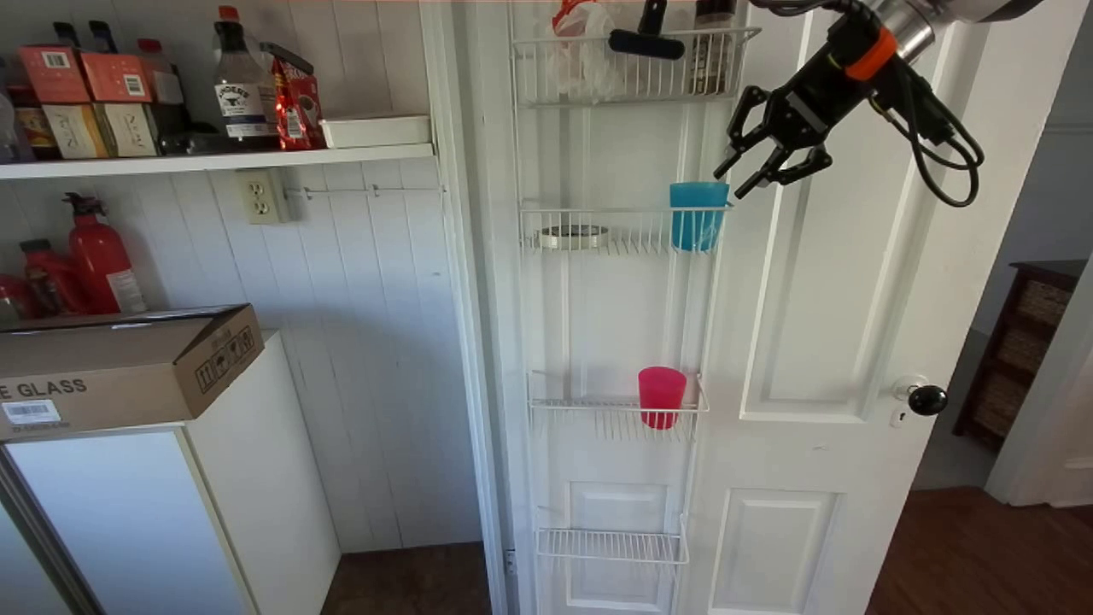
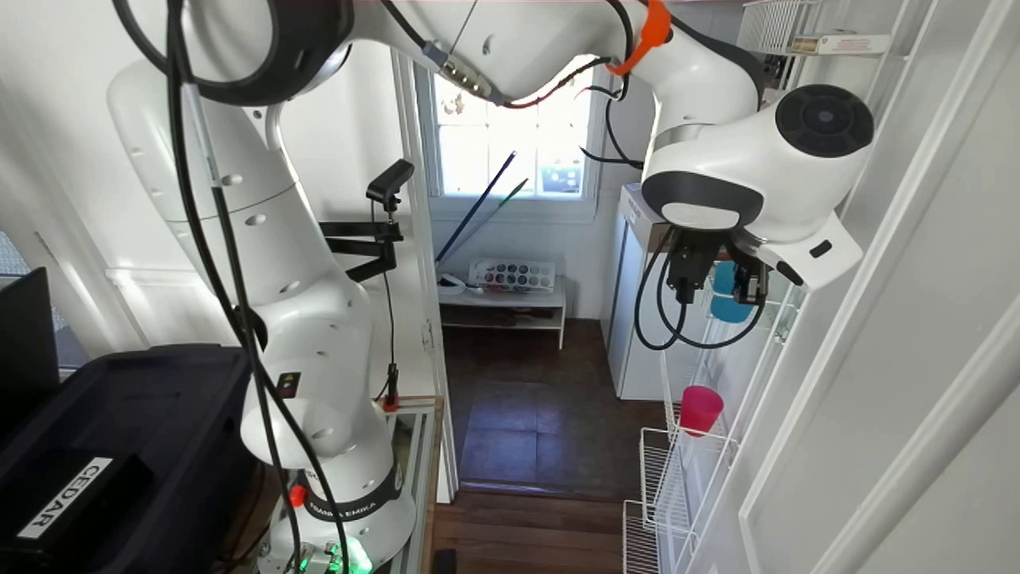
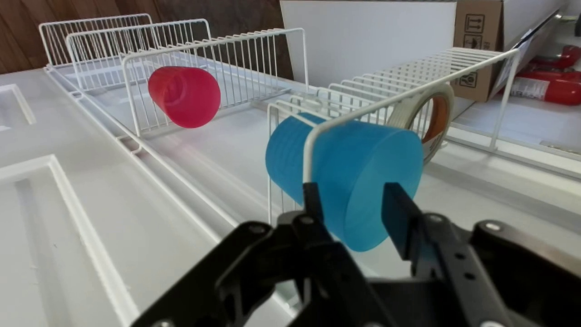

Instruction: Put the blue cup inside the pink cup then move the stacked cups to the second shelf

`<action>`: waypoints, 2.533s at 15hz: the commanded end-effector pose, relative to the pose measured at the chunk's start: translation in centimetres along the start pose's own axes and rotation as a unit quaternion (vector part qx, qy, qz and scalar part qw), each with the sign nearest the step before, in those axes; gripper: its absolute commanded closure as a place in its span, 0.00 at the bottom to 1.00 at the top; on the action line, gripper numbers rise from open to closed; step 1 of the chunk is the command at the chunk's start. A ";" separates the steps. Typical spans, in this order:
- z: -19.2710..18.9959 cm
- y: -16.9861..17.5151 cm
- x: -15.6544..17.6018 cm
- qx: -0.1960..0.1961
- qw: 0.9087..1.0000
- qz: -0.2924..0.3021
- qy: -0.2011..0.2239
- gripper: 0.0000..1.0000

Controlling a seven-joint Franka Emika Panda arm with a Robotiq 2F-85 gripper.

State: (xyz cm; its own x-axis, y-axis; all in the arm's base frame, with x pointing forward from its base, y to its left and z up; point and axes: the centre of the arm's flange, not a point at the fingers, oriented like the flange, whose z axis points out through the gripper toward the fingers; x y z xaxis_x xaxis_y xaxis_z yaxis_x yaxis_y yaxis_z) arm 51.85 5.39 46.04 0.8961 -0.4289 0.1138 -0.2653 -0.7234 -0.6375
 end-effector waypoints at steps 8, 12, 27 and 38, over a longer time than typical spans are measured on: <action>-0.2 0.2 1.2 -0.025 0.999 0.016 0.011 0.91; -0.3 0.1 1.2 -0.028 0.999 0.012 0.011 0.56; 0.5 -2.0 1.2 -0.001 1.000 -0.024 0.005 0.23; 1.5 -2.3 0.9 0.002 0.999 -0.038 -0.004 0.46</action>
State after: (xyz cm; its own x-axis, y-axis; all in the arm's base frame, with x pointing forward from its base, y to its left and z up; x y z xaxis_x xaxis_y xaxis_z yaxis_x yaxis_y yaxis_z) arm 53.16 6.35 46.80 0.9086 -0.3857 0.1600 -0.2156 -0.7615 -0.6113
